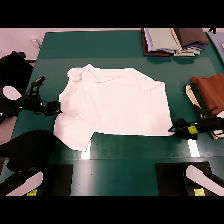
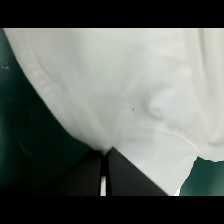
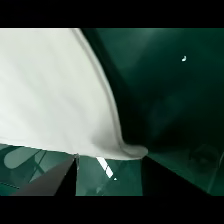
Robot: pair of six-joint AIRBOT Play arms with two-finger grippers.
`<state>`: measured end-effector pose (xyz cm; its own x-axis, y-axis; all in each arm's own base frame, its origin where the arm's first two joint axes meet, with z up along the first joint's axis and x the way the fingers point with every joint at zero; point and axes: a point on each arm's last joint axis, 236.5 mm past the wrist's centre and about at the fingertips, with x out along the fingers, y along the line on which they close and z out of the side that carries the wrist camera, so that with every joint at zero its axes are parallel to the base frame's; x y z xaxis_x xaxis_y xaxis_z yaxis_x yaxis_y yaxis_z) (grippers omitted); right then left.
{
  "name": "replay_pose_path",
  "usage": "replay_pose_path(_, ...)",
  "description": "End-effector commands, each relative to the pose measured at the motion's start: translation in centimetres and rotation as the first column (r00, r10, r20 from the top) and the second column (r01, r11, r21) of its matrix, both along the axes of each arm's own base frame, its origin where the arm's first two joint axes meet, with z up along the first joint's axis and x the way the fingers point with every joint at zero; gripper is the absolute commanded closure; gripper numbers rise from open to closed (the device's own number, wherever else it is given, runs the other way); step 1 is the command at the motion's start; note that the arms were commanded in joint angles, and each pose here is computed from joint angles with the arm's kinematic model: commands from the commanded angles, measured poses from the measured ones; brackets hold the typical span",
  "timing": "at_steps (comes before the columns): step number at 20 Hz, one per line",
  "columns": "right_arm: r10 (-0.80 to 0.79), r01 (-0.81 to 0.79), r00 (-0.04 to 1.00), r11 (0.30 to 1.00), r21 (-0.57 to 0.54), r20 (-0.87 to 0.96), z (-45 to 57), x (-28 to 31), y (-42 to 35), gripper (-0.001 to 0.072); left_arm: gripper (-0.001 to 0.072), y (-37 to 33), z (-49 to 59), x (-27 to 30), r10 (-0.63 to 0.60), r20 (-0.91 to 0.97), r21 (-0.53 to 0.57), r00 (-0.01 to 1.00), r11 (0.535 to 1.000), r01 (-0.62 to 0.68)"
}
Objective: Fold the shirts.
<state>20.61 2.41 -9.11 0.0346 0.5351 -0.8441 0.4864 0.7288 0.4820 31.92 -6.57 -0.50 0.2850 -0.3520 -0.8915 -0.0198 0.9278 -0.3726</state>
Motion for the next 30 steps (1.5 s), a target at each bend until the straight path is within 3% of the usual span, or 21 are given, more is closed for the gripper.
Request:
replay_pose_path(1,0.014,-0.015,0.998,1.0,0.007,0.066,-1.4,2.2,2.2,0.0437,0.0686,0.0,0.1,0.0,-0.001,0.001,-0.001,1.0,1.0,0.001)
replay_pose_path(2,0.041,-0.039,0.994,0.999,-0.017,0.105,-1.3,3.0,2.7,0.0584,0.0687,0.0,0.2,0.0,-0.001,0.002,-0.001,1.0,1.0,0.001)
replay_pose_path(3,0.072,-0.067,0.987,0.997,-0.043,0.146,-0.8,3.8,3.1,0.0675,0.0687,0.0,0.4,0.0,0.003,0.01,-0.002,1.0,1.0,-0.003)
replay_pose_path(6,0.165,-0.131,0.924,0.984,-0.119,0.344,4.8,8.0,4.1,0.0695,0.0688,0.1,5.5,1.4,0.007,0.157,0.008,0.988,1.0,-0.008)
replay_pose_path(9,0.239,-0.126,0.752,0.967,-0.222,0.615,16.9,12.8,4.4,0.0695,0.0687,0.2,17.3,2.9,0.02,0.437,0.01,0.899,1.0,-0.027)
replay_pose_path(12,0.308,-0.011,0.441,0.941,-0.338,0.843,33.7,13.9,4.1,0.0695,0.0687,0.0,33.5,0.7,0.005,0.747,0.024,0.665,0.999,-0.034)
replay_pose_path(14,0.365,0.118,0.234,0.909,-0.399,0.901,44.0,11.7,3.1,0.0695,0.0687,-0.3,43.4,-3.1,-0.006,0.885,0.029,0.466,0.999,-0.042)
replay_pose_path(16,0.427,0.259,0.091,0.862,-0.436,0.899,51.7,8.4,1.8,0.0695,0.0687,-0.6,51.4,-7.8,-0.003,0.962,0.017,0.274,0.999,-0.049)
replay_pose_path(19,0.493,0.405,0.03,0.789,-0.461,0.87,57.7,3.7,0.3,0.0695,0.0687,-0.7,59.4,-14.0,0.026,1.0,-0.025,0.017,0.998,-0.056)
replay_pose_path(22,0.513,0.476,0.106,0.726,-0.496,0.852,58.7,2.0,-1.5,0.0695,0.0688,-0.4,62.5,-16.4,0.056,0.994,-0.062,-0.098,0.997,-0.055)
replay_pose_path(24,0.49,0.49,0.189,0.704,-0.514,0.851,57.9,2.5,-3.2,0.0695,0.0688,-0.3,61.1,-14.0,0.053,0.998,-0.055,-0.036,0.997,-0.06)
replay_pose_path(25,0.468,0.48,0.213,0.715,-0.509,0.858,57.4,3.4,-3.8,0.0696,0.0688,-0.3,59.2,-11.5,0.048,0.998,-0.045,0.041,0.997,-0.06)
replay_pose_path(28,0.425,0.351,0.314,0.779,-0.519,0.849,52.9,7.9,-4.7,0.0696,0.0687,-0.4,49.7,-2.0,0.044,0.924,-0.03,0.379,0.999,-0.042)
replay_pose_path(30,0.405,0.174,0.433,0.839,-0.516,0.805,46.7,12.0,-3.8,0.0696,0.0687,-0.8,41.8,3.8,0.032,0.804,-0.035,0.594,0.999,-0.006)
